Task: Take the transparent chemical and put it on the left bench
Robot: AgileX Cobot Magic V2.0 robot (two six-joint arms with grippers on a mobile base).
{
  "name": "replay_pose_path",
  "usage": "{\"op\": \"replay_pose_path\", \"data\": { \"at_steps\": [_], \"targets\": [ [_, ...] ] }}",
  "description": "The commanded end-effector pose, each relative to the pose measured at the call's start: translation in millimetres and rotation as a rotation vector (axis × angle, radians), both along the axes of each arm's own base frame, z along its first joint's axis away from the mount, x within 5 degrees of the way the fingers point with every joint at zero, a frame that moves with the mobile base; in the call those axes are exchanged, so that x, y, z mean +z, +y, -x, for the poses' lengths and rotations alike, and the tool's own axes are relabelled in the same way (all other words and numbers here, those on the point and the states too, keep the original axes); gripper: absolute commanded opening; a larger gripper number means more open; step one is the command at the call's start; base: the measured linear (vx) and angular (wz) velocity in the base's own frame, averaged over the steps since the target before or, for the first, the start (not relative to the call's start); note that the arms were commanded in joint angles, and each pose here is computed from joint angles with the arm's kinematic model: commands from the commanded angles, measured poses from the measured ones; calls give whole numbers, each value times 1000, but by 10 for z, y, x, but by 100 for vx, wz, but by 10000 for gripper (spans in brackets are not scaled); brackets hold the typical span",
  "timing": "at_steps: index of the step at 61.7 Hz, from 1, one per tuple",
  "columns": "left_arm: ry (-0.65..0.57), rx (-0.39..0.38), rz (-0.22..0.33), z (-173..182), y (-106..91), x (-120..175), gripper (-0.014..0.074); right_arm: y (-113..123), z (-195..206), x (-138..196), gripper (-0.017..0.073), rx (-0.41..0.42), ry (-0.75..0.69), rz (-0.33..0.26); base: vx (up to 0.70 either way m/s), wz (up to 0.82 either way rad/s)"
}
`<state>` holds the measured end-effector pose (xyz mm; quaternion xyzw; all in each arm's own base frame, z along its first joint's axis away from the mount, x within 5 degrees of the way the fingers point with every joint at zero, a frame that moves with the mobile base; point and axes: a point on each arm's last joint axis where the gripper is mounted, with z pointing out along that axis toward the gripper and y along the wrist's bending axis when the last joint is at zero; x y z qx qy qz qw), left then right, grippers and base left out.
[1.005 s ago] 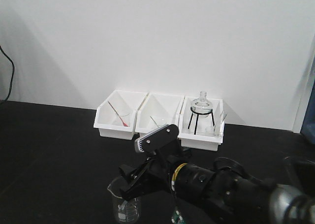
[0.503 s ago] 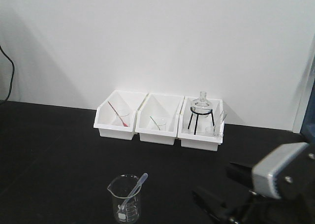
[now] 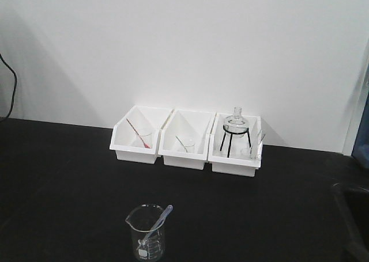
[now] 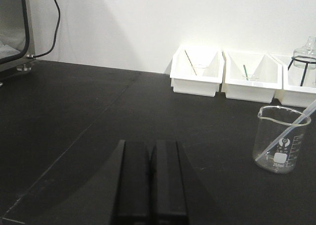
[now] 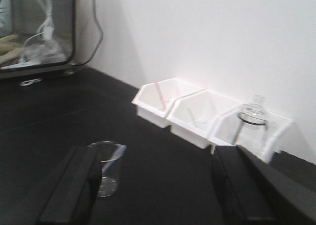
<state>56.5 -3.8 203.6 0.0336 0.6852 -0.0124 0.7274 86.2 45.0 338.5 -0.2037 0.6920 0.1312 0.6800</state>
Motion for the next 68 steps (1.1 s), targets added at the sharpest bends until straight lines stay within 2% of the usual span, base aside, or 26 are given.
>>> {"op": "replay_pose_path", "data": {
  "at_steps": [1, 4, 6, 11, 15, 21, 25, 27, 33, 68],
  "targets": [
    [-81, -1, 14, 15, 2, 27, -3, -147, 111, -19, 490, -87, -52, -102, 0, 0],
    [-81, -1, 14, 15, 2, 27, -3, -245, 190, -154, 462, -167, -52, -153, 0, 0],
    [-81, -1, 14, 15, 2, 27, -3, -284, 229, -225, 440, -204, -64, -160, 0, 0],
    [-81, -1, 14, 15, 2, 27, -3, -365, 321, -472, 372, -293, -92, -148, 0, 0],
    [-81, -1, 14, 15, 2, 27, -3, -397, 373, -703, 304, -335, -107, -114, 0, 0],
    [-81, -1, 14, 15, 2, 27, -3, -405, 382, -1050, 192, -357, -100, -79, 0, 0],
    [-81, -1, 14, 15, 2, 27, -3, -383, 319, -1293, 119, -344, -60, -60, 0, 0],
    [-81, -1, 14, 15, 2, 27, -3, -372, 300, -1409, 82, -335, -55, -70, 0, 0],
    [-81, -1, 14, 15, 2, 27, -3, -380, 305, -1421, -11, -344, -6, -84, 0, 1],
    [-81, -1, 14, 15, 2, 27, -3, -381, 303, -1458, -7, -347, 14, -84, 0, 0]
  ]
}}
